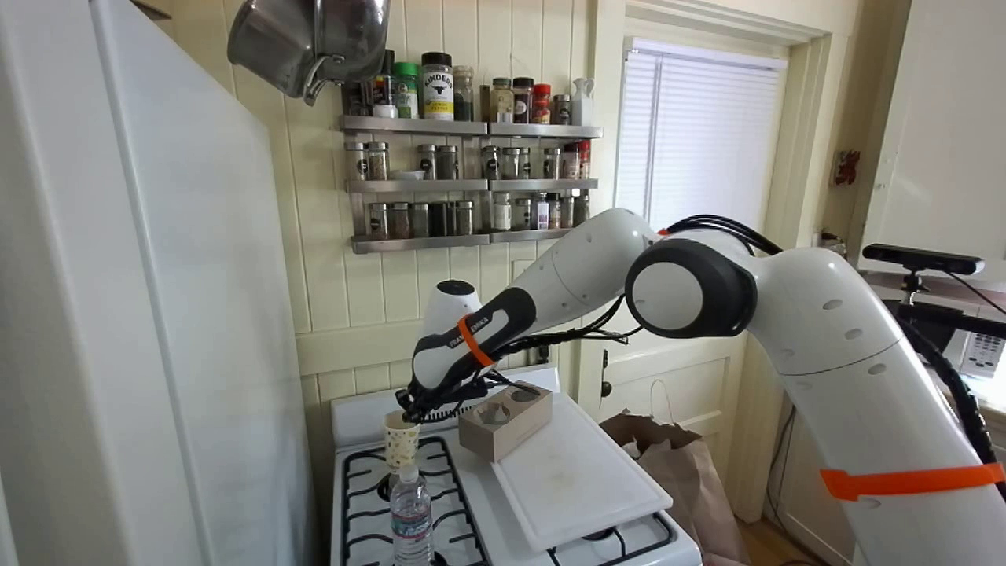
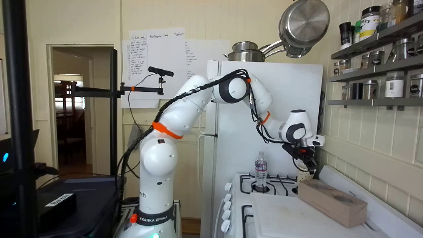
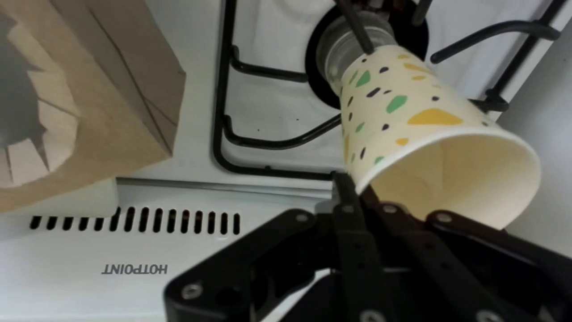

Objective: Remove the paper cup from the box and put it on the stove

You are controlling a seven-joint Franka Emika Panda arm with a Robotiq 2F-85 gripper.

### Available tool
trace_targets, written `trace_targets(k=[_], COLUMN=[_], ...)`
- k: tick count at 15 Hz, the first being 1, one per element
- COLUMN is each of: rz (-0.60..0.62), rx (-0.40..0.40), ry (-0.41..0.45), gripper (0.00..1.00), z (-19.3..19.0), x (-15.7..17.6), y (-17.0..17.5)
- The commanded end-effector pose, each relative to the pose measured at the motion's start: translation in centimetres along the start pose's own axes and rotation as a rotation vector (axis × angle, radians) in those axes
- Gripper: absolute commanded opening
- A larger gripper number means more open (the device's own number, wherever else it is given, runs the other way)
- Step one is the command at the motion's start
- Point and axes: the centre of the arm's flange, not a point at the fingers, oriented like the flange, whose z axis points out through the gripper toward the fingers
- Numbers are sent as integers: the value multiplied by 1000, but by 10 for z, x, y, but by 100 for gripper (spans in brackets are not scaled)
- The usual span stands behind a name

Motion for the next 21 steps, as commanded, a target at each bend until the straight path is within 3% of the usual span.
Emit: trace_targets(k=[1, 8, 9, 12, 16, 19, 21], rz=[30, -40, -53, -79, -89, -90, -72], rx=[-46, -94, -100, -97, 6, 12, -7], ry=[-43, -54, -49, -43, -14, 49, 141], gripper=[1, 1, 25, 42, 73, 95, 100], z=[11, 27, 29, 24, -19, -71, -105], x=[5, -3, -4, -10, -19, -20, -15], y=[-4, -18, -21, -27, -57, -75, -75])
